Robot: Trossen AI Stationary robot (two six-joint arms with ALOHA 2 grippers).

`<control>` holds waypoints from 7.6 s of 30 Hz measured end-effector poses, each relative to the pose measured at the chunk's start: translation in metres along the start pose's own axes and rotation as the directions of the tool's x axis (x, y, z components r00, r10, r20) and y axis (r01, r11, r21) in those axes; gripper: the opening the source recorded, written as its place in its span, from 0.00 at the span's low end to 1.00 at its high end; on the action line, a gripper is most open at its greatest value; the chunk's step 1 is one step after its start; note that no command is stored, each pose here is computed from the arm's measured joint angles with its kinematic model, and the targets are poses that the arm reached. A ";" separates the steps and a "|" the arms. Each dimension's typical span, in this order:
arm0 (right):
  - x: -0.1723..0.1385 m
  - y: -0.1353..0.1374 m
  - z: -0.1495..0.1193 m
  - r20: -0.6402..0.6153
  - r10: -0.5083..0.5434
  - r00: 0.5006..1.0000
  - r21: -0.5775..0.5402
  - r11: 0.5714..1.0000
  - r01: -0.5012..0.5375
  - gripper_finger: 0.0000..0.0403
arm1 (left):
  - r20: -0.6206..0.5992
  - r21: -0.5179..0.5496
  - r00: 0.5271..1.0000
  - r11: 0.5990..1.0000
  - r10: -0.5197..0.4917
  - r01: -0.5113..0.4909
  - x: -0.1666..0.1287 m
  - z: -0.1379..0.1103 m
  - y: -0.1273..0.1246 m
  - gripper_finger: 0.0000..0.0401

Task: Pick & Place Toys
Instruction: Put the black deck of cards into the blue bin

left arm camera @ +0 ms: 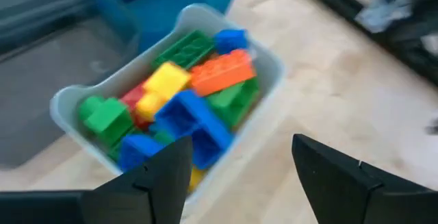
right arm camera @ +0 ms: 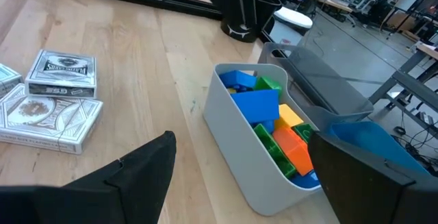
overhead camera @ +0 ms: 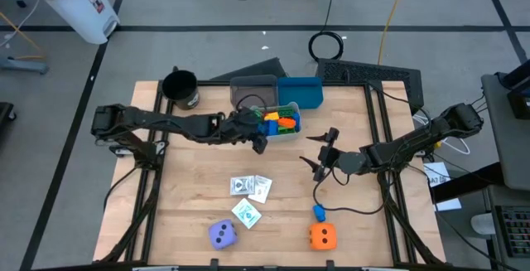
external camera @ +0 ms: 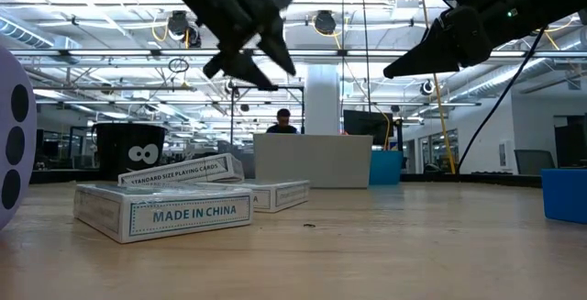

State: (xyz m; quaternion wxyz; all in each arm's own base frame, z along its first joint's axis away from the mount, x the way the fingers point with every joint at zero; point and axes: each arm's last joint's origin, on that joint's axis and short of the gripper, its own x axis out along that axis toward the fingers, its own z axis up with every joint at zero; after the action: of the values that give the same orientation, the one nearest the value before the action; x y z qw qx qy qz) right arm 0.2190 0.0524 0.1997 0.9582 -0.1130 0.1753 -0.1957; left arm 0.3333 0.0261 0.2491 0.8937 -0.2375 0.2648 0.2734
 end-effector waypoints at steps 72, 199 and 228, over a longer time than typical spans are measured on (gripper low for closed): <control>0.000 0.000 0.001 0.005 0.000 1.000 0.021 1.000 0.000 0.79 | -0.533 0.559 0.845 0.733 -0.040 0.387 -0.021 -0.124 -0.063 0.78; 0.024 -0.037 0.004 0.014 -0.126 0.992 -0.078 0.989 0.127 0.79 | 0.105 0.617 0.974 0.754 0.203 -0.224 0.037 0.088 0.098 0.17; 0.067 -0.050 0.003 0.175 0.196 0.965 -0.048 0.980 -0.191 0.70 | -0.107 0.653 0.956 0.706 -0.272 0.274 0.014 0.031 -0.015 0.17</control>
State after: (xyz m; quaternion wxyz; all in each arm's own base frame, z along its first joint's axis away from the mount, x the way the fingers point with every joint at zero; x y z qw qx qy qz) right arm 0.2617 -0.0201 0.1975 0.9828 -0.1271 0.1016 -0.0875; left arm 0.3633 0.0383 0.2679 0.9495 0.0575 0.3075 0.0264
